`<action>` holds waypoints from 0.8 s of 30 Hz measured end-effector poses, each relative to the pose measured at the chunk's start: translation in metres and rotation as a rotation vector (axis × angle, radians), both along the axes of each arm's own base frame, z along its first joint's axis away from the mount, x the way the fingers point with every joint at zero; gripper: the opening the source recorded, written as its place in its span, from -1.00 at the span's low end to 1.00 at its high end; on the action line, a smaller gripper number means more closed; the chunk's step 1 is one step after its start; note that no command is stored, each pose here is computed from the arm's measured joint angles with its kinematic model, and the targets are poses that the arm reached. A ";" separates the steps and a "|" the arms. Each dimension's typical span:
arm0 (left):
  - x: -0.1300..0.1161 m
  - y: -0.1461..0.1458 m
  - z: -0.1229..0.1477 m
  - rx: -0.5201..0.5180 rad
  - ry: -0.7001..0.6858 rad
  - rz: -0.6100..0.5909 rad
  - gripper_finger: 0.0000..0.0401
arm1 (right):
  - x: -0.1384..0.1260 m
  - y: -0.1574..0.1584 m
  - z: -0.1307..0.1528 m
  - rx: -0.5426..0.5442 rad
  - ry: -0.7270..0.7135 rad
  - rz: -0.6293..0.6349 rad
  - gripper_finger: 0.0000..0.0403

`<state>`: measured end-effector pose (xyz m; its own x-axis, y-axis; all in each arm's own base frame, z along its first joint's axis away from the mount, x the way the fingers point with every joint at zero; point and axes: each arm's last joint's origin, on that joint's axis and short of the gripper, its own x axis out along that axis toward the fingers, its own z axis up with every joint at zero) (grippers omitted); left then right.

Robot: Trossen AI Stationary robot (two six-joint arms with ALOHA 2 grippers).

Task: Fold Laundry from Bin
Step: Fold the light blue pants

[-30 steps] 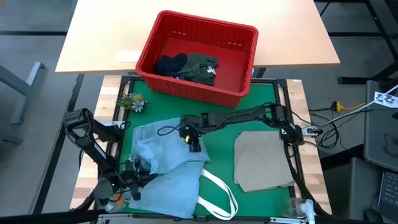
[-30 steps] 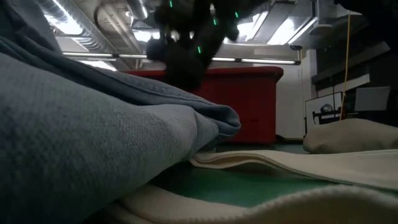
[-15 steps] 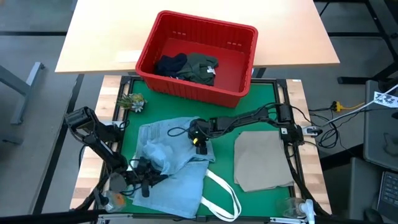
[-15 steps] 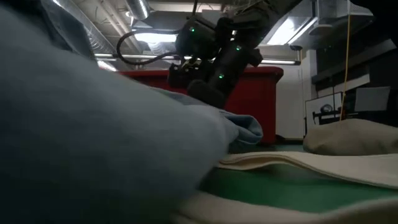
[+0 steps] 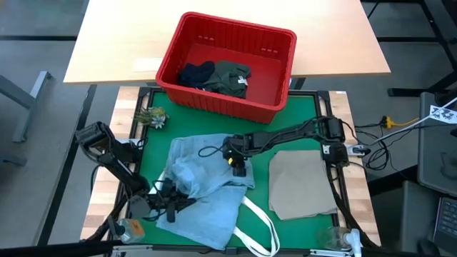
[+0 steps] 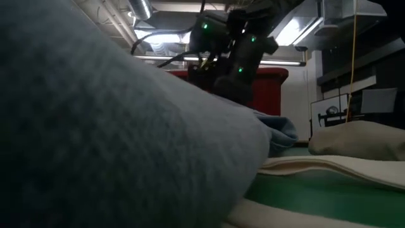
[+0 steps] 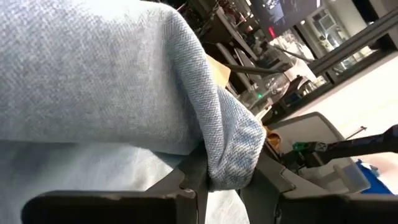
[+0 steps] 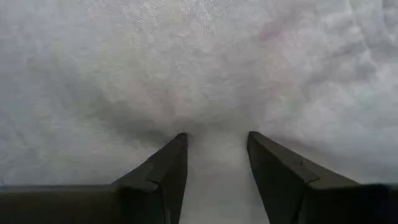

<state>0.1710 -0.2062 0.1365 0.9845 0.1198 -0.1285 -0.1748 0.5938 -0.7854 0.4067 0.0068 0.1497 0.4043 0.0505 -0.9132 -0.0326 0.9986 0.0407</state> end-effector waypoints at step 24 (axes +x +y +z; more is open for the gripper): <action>0.022 0.007 -0.006 -0.198 0.154 -0.383 -0.21 | -0.038 -0.002 0.115 -0.038 -0.247 -0.021 -0.15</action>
<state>0.1932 -0.1989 0.1309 0.9207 -0.2908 -0.2603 -0.0954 0.4791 -0.8726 0.3683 0.0047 0.2651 0.6165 0.0077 -0.7873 -0.0164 0.9999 -0.0031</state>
